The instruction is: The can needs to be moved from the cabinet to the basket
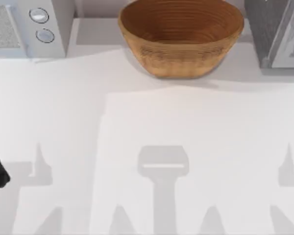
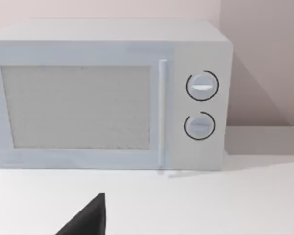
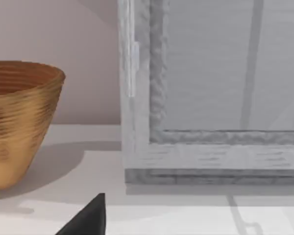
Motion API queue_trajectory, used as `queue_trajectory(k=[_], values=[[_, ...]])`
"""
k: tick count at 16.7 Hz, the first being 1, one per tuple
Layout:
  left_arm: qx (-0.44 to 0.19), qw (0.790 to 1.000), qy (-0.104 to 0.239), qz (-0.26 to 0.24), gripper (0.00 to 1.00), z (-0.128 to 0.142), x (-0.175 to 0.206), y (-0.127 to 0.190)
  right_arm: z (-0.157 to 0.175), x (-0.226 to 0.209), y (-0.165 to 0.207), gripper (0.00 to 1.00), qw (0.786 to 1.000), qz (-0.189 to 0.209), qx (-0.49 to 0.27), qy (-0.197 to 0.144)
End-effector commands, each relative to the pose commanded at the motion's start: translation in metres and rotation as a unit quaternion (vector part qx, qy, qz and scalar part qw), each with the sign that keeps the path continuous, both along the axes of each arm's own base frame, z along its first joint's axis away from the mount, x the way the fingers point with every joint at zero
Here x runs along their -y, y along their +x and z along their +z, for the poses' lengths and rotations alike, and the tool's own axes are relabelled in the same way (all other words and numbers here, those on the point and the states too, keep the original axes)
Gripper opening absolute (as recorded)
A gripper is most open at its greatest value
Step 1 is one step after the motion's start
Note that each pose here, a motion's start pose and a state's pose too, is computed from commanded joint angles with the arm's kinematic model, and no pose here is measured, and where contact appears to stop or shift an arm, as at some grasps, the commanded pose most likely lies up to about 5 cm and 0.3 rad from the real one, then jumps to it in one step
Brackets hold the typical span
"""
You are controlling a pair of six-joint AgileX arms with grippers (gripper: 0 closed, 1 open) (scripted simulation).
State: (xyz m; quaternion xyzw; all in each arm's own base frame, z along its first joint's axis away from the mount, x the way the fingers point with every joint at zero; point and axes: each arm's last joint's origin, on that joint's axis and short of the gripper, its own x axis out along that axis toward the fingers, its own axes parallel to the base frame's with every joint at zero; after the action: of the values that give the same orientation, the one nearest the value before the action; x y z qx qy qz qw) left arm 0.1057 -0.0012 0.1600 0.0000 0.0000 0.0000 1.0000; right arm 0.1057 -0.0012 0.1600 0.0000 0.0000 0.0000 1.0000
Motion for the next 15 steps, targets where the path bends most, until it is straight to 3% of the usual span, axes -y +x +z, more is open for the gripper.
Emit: queue_trajectory(k=[3,6,15], values=[[0.000,1.000,0.000,0.000,1.00,0.000,0.000,0.000,0.003,0.000,0.000,1.00,1.000,0.000,0.000,0.000],[0.000,1.000,0.000,0.000,1.00,0.000,0.000,0.000,0.027,-0.001,-0.001,1.00,1.000,0.002,0.000,0.000],[0.000,1.000,0.000,0.000,1.00,0.000,0.000,0.000,0.196,-0.012,0.036,1.00,1.000,-0.001,-0.009,-0.003]])
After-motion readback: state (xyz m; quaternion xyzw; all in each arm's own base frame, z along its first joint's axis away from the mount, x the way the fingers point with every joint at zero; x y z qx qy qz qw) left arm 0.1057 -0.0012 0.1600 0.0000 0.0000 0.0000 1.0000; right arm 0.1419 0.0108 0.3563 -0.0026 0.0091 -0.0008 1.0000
